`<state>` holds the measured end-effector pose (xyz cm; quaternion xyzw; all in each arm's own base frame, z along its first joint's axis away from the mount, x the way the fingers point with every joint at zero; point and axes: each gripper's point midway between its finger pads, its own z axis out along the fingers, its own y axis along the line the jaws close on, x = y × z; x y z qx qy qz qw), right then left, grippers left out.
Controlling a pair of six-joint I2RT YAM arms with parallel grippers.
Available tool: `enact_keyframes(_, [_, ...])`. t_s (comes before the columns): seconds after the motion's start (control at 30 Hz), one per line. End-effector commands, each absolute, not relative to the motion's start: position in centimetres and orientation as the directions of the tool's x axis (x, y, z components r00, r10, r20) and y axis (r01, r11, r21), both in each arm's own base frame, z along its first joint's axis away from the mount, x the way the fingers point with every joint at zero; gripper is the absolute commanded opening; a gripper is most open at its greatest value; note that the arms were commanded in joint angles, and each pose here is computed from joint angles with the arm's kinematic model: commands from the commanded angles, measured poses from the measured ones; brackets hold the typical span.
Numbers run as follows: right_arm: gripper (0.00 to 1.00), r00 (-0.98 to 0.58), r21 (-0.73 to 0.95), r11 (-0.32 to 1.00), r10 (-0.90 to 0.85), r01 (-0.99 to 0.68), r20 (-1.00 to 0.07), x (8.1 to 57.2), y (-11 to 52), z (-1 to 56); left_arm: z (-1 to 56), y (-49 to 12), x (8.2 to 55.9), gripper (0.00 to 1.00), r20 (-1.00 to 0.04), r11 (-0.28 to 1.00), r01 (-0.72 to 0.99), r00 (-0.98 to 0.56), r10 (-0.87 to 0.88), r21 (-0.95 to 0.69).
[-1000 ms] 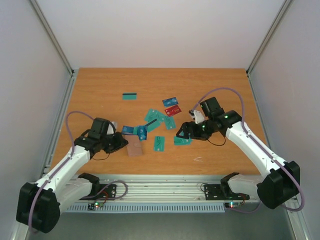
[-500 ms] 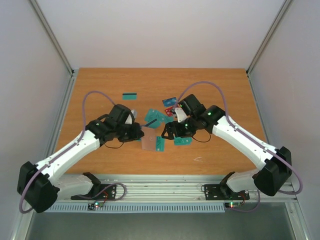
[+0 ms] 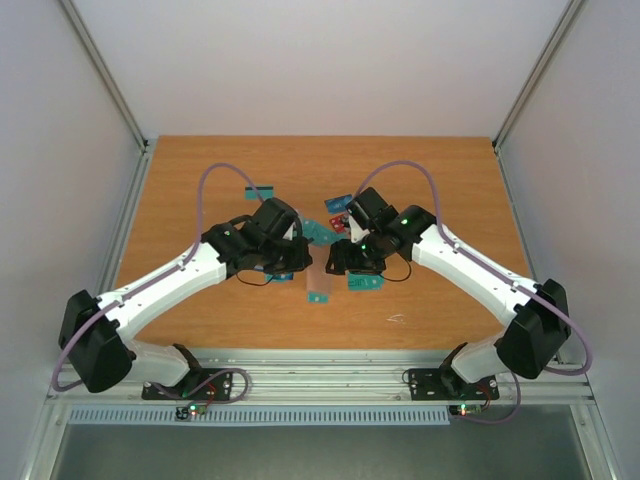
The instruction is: Put the credit cards into the card holder
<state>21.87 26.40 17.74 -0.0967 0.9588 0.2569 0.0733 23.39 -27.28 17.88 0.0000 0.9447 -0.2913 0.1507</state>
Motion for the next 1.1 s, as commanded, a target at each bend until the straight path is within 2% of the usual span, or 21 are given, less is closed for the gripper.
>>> enact_keyframes(0.0, [0.62,-0.979,0.465,0.865,-0.122,-0.187,-0.166,21.8,26.4,17.7,19.7,-28.5,24.3,0.0,-0.324,0.818,0.101,-0.94,-0.109,-0.566])
enact_keyframes(0.33, [0.58,-0.981,0.471,0.865,-0.106,-0.172,-0.163,22.7,27.1,17.1,20.7,-29.2,24.3,0.0,-0.336,0.803,0.123,-0.937,-0.101,-0.583])
enact_keyframes(0.63, [0.57,-0.978,0.466,0.867,-0.104,-0.177,-0.178,23.3,27.4,16.8,21.2,-29.8,24.2,0.0,-0.339,0.787,0.156,-0.938,-0.072,-0.597])
enact_keyframes(1.07, [0.54,-0.974,0.261,0.955,-0.083,-0.138,-0.211,24.6,23.9,15.6,21.5,-29.8,24.2,0.0,-0.352,0.79,0.175,-0.934,-0.054,-0.587])
